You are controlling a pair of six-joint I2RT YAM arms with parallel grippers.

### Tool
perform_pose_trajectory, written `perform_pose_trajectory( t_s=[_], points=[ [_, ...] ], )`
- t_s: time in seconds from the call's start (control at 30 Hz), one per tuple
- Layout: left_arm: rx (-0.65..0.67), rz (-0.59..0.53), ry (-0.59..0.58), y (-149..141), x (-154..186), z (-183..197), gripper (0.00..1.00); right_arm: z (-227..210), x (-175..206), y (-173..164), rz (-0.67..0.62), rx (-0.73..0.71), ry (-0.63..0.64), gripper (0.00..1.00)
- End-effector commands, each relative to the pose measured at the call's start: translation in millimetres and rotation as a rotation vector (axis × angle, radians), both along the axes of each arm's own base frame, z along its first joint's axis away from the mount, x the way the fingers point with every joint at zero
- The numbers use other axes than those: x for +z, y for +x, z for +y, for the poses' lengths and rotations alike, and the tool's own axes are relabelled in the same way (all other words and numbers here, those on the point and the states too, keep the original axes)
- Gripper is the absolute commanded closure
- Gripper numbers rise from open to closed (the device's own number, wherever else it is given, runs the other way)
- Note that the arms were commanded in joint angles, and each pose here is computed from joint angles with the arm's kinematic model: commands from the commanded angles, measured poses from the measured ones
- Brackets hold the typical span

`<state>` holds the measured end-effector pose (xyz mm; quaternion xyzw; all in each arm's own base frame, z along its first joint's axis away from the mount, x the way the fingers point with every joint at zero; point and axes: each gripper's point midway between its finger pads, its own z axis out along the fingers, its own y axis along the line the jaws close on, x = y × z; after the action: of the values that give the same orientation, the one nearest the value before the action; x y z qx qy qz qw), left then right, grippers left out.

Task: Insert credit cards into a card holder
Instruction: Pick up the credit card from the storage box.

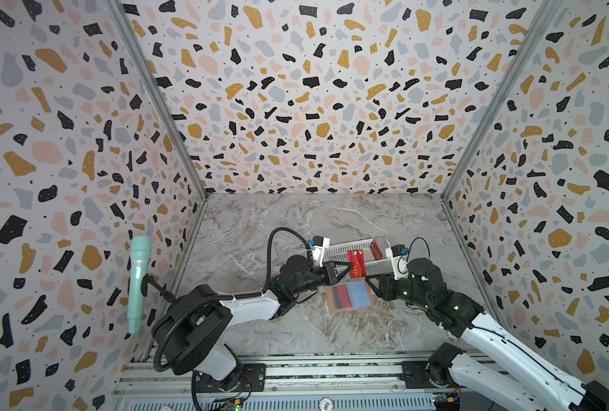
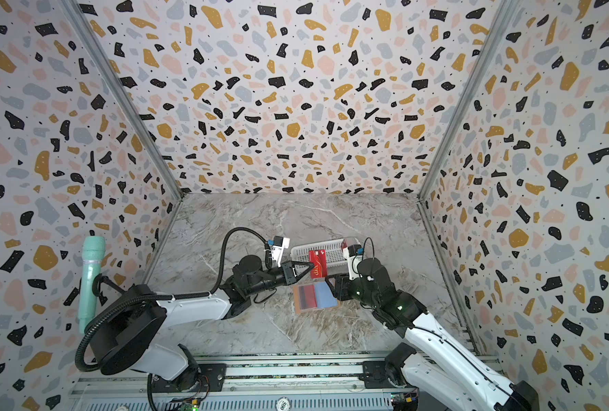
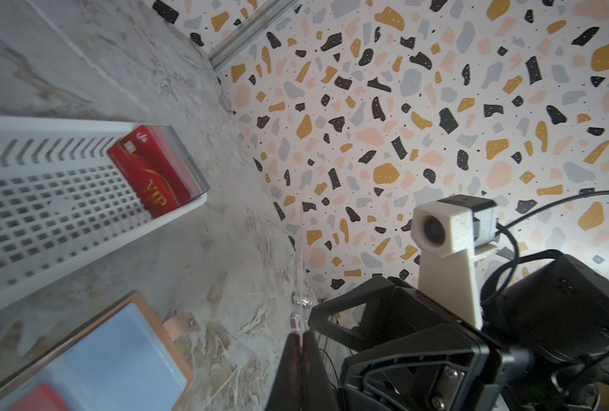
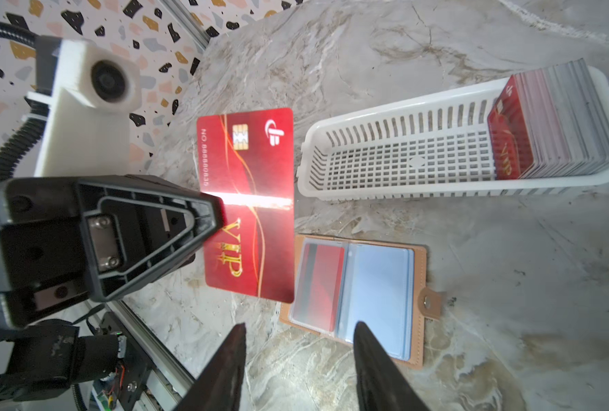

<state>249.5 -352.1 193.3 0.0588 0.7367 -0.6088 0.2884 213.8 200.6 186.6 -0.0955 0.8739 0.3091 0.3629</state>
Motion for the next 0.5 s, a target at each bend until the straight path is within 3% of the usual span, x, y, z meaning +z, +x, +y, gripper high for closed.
perform_pose_trajectory(
  t_s=[0.0, 0.47],
  points=[
    [0.023, -0.026, -0.025, -6, 5, 7, 1.00, -9, -27, -2, 0.033, -0.068, -0.114, 0.51],
    [0.057, 0.013, 0.036, -24, -19, 13, 1.00, 3, -80, -26, 0.155, 0.016, -0.162, 0.53]
  ],
)
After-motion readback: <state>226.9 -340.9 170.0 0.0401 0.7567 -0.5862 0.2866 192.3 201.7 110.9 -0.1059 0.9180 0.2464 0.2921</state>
